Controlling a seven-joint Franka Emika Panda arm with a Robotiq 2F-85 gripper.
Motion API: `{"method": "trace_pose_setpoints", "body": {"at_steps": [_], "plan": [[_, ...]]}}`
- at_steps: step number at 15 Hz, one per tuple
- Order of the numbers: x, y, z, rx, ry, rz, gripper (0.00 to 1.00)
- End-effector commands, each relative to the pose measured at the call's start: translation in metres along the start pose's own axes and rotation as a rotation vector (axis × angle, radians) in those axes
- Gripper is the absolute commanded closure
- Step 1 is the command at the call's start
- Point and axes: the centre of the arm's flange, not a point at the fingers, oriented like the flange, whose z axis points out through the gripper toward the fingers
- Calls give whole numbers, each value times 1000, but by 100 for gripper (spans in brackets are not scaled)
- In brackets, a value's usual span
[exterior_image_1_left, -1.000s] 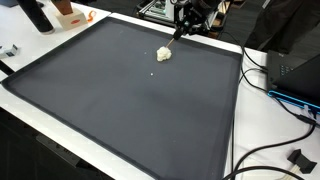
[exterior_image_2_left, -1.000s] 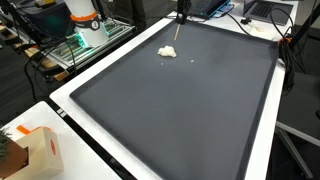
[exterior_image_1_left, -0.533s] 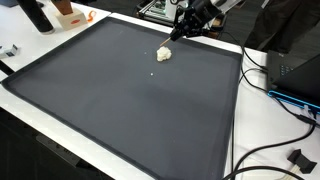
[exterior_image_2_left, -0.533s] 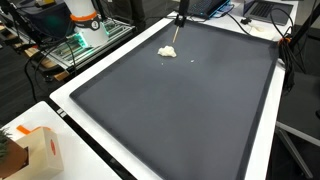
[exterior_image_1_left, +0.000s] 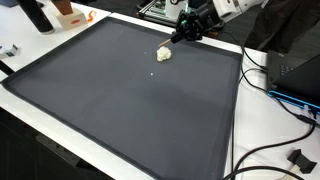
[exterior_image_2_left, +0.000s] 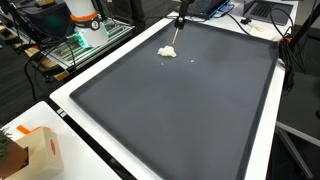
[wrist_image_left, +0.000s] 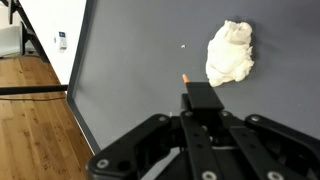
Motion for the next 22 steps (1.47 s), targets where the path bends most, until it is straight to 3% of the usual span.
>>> {"method": "trace_pose_setpoints", "body": {"at_steps": [1,14,22], "plan": [[4,-12,0,-30,-8,26,97],[13,-18,-4,43,-58,16,97],[16,3,-10,176,-137,-8,97]]}}
